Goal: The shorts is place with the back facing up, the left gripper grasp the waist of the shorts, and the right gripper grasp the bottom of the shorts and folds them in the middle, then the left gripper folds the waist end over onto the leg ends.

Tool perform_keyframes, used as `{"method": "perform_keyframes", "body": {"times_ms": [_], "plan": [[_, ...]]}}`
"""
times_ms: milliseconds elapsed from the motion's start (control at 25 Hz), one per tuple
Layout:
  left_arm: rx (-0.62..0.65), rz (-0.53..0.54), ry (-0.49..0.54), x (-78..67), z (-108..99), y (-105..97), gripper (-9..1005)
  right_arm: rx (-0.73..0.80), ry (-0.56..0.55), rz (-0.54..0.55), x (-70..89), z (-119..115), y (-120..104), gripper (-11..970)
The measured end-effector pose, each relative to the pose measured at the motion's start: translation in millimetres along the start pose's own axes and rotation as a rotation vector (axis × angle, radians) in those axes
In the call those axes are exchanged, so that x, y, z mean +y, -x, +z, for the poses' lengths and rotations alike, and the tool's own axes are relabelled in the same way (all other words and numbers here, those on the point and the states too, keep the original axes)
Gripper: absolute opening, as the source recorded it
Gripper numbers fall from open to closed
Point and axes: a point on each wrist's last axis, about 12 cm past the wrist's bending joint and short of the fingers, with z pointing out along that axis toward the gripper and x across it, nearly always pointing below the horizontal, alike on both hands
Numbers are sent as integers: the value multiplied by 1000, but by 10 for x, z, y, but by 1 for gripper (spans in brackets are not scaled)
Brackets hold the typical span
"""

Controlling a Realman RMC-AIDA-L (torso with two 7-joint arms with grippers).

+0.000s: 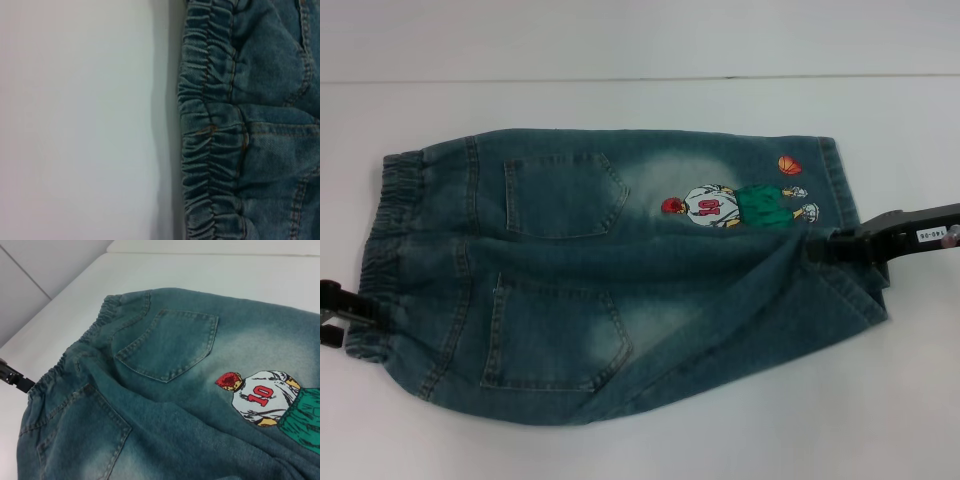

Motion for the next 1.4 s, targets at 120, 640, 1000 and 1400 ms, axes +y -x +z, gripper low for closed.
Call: {"method": "perform_keyframes", "body": {"times_ms": [120,640,1000,1400], "plan": [[2,0,-1,-3,7,-3,698,1,3,-4,5,9,3,8],[10,-2,-7,-19,60,-5,677,1,10,-13,22,36,29,8],[14,17,-24,-67,63,14,663,0,10,-16,24,39,42,8],[2,45,-20,-82,63,38,480,-3,8,-14,22,39,45,8]]}}
